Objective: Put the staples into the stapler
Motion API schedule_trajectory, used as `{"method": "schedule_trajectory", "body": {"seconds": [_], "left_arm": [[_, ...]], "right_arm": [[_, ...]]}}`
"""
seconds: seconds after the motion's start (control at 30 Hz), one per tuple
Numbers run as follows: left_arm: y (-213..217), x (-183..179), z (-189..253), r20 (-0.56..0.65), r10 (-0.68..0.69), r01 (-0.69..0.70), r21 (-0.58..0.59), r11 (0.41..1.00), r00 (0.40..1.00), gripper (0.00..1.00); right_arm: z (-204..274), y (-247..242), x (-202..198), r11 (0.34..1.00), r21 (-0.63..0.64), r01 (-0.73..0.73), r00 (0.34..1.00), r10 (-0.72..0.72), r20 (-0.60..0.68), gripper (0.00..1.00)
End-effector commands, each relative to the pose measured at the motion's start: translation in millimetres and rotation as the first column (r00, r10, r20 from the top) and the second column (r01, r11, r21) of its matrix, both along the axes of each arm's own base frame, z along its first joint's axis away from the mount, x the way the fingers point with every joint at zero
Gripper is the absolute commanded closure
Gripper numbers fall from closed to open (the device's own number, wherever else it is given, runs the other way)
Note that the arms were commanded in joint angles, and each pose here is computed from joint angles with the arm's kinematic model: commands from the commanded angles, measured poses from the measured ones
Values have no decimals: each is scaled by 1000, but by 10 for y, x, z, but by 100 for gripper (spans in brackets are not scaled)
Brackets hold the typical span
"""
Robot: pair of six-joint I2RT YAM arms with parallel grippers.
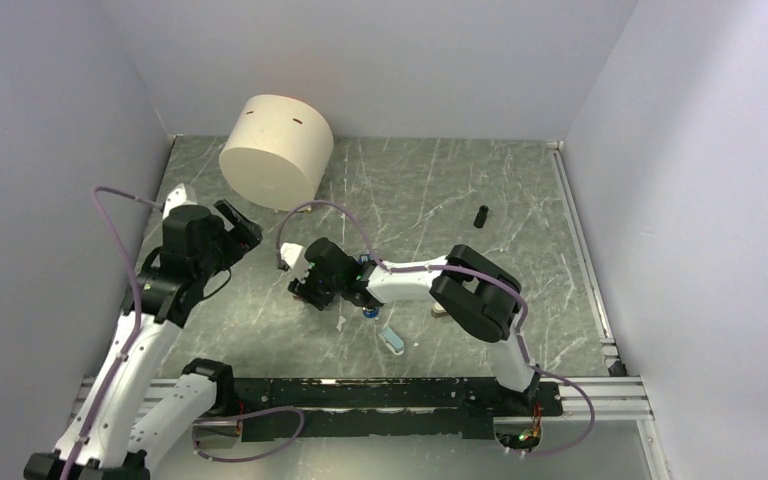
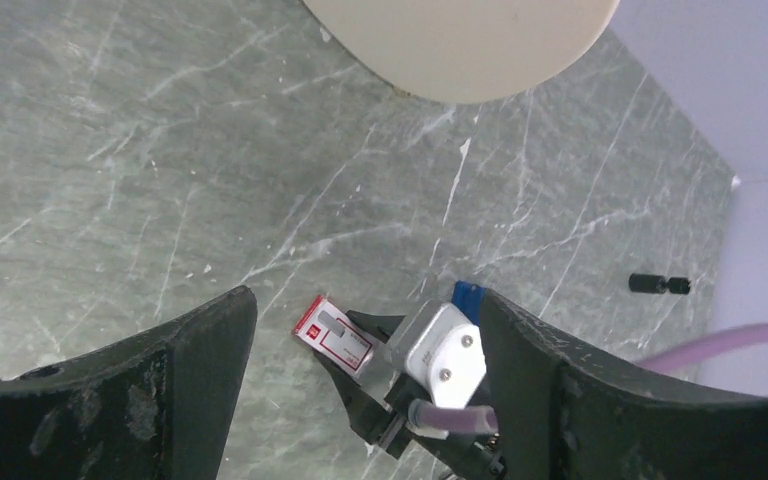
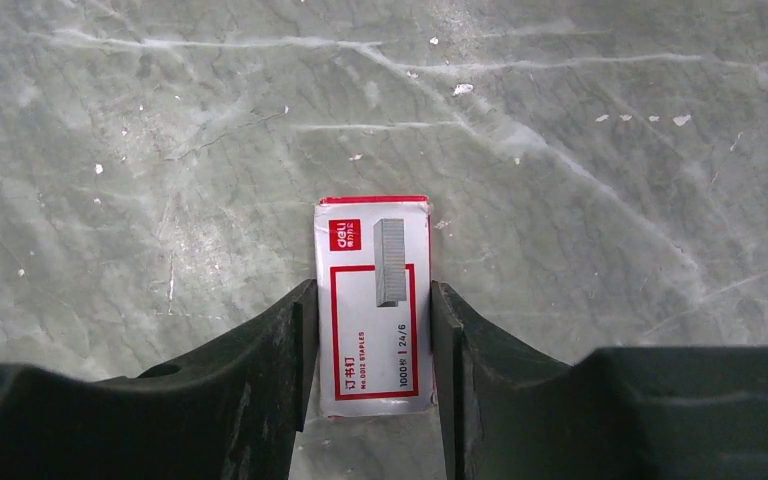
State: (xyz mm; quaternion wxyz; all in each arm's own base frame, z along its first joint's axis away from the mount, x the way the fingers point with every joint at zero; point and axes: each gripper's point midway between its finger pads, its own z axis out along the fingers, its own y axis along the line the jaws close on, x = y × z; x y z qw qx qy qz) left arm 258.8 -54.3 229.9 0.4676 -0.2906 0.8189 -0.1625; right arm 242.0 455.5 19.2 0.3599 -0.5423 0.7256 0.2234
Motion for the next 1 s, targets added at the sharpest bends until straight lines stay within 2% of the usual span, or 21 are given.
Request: {"method": "schedule_trajectory", "body": {"seconds": [0.0, 0.1, 0.23, 0.3, 0.47, 0.6, 0.77, 0.97], "left_arm": [[-157, 164, -260, -45, -77, 76, -23, 997, 996, 18], [-155, 199, -513, -90, -85, 81, -51, 995, 992, 25], [-111, 214, -813, -141, -97, 81, -119, 990, 985, 29], [-147, 210, -976, -160, -149, 122, -167, 978, 976, 31], [-433, 77, -1444, -200, -343, 274, -308, 911, 918, 30], [-659, -27, -1578, -170, -469, 371, -410, 833, 866, 33], [-705, -42, -1757, -177, -495, 383, -439, 813, 851, 47], [-703, -61, -1918, -187, -479, 359, -449, 818, 858, 53]], "right_arm": [[-121, -119, -42, 998, -18, -54, 998, 54, -14, 54], [-99, -120, -51, 997, 14, -76, 997, 76, -23, 54], [-52, -110, -87, 993, 62, -98, 994, 100, -33, 54], [-48, -98, -101, 992, 73, -106, 993, 108, -36, 54], [-75, -86, -114, 987, 85, -134, 990, 136, -21, 54], [-57, -68, -178, 973, 99, -207, 978, 209, -12, 54], [-132, -67, -186, 964, 78, -254, 967, 254, 5, 54], [-153, -63, -177, 959, 75, -275, 961, 276, 2, 54]]}}
